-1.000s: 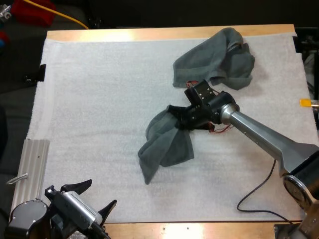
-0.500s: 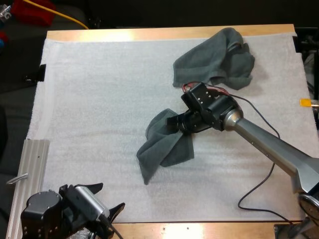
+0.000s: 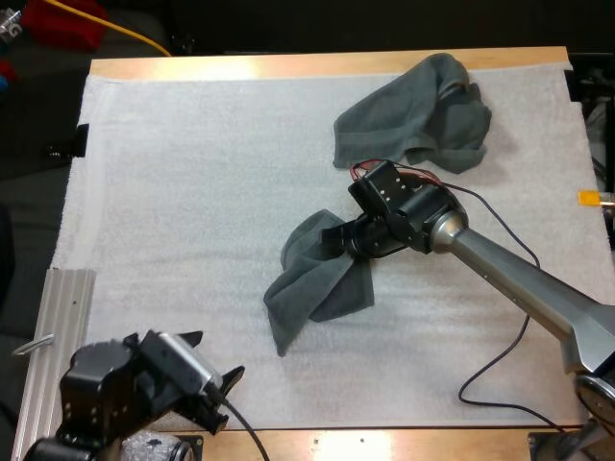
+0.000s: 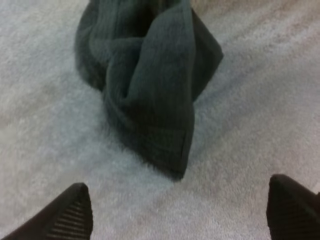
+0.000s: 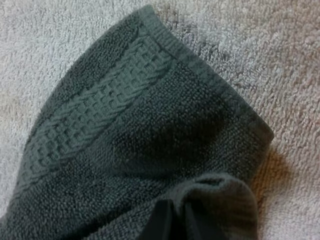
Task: Pick towel from pile, fold and stack
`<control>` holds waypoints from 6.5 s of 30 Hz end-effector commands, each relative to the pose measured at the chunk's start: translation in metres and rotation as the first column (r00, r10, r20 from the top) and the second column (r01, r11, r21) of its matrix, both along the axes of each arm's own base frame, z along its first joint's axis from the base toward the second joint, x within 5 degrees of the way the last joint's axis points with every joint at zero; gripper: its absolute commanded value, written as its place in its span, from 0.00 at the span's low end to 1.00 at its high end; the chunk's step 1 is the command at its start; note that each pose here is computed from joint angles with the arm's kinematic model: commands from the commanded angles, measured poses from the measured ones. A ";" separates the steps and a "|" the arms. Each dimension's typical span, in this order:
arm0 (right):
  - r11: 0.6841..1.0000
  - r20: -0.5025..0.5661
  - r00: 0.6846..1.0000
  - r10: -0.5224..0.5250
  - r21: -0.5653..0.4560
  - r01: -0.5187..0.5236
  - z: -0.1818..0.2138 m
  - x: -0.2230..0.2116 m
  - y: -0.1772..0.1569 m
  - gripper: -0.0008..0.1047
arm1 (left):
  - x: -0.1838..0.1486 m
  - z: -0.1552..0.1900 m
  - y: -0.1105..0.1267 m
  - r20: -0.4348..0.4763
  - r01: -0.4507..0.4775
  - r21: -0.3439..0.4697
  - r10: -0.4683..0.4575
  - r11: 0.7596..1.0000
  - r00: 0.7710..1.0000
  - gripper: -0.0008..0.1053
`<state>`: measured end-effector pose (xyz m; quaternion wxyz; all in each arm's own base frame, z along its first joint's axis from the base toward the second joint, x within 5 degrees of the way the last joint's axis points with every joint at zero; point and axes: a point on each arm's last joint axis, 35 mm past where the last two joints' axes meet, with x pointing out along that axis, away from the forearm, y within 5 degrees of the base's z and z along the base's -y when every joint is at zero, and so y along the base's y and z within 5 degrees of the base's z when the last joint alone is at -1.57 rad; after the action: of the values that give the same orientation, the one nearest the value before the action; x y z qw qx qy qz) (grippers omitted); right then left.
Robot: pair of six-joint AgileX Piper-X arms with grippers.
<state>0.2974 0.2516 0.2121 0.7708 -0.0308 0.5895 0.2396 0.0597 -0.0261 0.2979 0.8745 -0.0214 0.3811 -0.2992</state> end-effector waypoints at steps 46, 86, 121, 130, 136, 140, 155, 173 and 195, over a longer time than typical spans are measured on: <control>1.000 0.008 1.000 0.011 -0.005 -0.011 0.004 -0.001 0.000 0.02 | 0.081 -0.111 -0.134 -0.272 -0.037 0.496 0.196 0.867 0.942 0.66; 0.951 0.240 0.950 0.199 -0.282 -0.128 0.060 -0.020 -0.029 0.02 | 0.102 -0.039 -0.143 0.047 0.002 0.729 -0.052 0.684 0.998 0.01; 0.873 0.429 0.799 0.421 -0.431 -0.228 0.173 -0.109 -0.067 0.10 | 0.100 0.090 -0.139 0.088 0.123 0.836 -0.353 0.535 0.931 0.01; 0.834 0.344 0.769 0.539 -0.345 -0.430 0.176 -0.125 -0.073 0.47 | 0.101 0.090 -0.140 0.102 0.107 0.826 -0.334 0.553 0.937 0.01; 0.821 0.363 0.737 0.570 -0.293 -0.490 0.184 -0.134 -0.079 0.53 | 0.105 0.093 -0.142 0.162 0.044 0.799 -0.285 0.600 0.945 0.01; 0.817 0.380 0.724 0.576 -0.295 -0.495 0.189 -0.137 -0.082 0.53 | 0.113 0.093 -0.139 0.149 0.045 0.711 -0.214 0.701 0.966 0.01; 0.786 0.366 0.696 0.618 -0.285 -0.548 0.156 -0.151 -0.095 0.53 | 0.160 0.038 -0.162 -0.180 0.209 0.530 -0.132 0.822 0.975 0.01; 0.768 0.340 0.692 0.637 -0.198 -0.610 0.094 -0.154 -0.092 0.53 | 0.177 0.011 -0.177 -0.225 0.245 0.554 -0.140 0.796 0.964 0.01; 0.819 0.387 0.722 0.573 -0.292 -0.494 0.031 -0.201 -0.044 0.53 | 0.177 0.011 -0.177 -0.225 0.246 0.554 -0.141 0.796 0.964 0.01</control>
<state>0.0969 0.2075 0.2511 0.7882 -0.3129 0.3601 0.3888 0.2364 -0.2020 0.3044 0.7602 0.2696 0.5353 -0.2510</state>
